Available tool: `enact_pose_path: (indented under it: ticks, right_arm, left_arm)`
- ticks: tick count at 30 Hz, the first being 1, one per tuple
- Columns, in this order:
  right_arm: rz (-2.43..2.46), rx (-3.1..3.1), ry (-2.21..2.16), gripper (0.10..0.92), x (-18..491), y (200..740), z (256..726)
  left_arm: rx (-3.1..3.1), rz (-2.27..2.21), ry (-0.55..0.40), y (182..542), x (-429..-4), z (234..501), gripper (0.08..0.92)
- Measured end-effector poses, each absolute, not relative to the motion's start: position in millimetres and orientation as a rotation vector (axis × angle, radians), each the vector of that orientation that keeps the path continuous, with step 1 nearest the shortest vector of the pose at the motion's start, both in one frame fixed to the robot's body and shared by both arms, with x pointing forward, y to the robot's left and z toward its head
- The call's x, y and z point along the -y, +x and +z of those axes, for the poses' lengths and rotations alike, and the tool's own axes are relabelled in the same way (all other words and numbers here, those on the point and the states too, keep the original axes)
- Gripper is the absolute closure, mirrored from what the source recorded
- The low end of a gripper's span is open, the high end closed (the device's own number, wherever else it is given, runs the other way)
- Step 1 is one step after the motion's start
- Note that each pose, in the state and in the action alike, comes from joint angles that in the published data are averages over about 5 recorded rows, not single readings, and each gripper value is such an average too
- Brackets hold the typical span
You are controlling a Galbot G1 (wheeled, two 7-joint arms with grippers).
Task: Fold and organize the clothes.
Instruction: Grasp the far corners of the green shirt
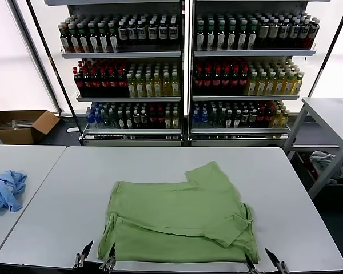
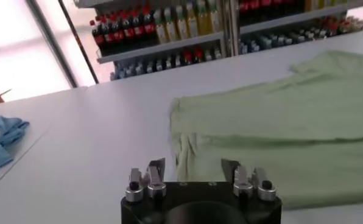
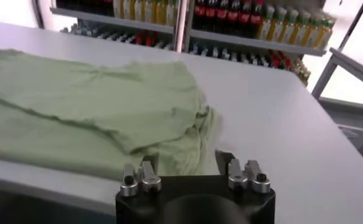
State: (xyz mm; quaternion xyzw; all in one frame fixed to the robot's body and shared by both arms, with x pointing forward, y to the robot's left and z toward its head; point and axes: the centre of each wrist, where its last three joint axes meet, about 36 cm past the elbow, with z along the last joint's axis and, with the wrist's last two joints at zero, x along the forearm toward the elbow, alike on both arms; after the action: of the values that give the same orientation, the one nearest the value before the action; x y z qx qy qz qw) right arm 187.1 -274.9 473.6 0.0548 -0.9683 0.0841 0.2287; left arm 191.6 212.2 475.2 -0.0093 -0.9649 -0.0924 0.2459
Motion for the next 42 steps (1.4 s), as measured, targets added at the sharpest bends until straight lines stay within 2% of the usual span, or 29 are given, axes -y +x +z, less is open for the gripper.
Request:
enact_pose_path:
  ticks: [4,7,15,26,32,42]
  right_arm:
    - [0.204,2.718,0.147,0.205,281.0,221.6,476.5]
    - [0.165,2.754,0.144,0.2,285.6,258.5,475.3]
    - [0.068,2.78,0.179,0.2,285.2,382.4,462.8]
    - [0.067,2.762,0.318,0.2,257.1,530.6,481.8]
    - [0.075,2.706,0.335,0.2,254.3,562.8,475.4]
    - [0.05,2.613,0.337,0.2,263.1,569.1,445.4]
  left_arm:
    - [2.705,-0.206,-0.084,211.0,-212.4,482.3,0.21]
    - [2.748,-0.167,-0.138,232.2,-213.6,481.9,0.182]
    - [2.788,-0.097,-0.241,312.6,-222.7,475.2,0.177]
    - [2.71,-0.096,-0.259,411.9,-245.1,459.4,0.177]
    - [2.664,-0.093,-0.252,444.5,-254.3,449.3,0.177]
    - [2.603,-0.082,-0.222,471.6,-269.3,432.4,0.177]
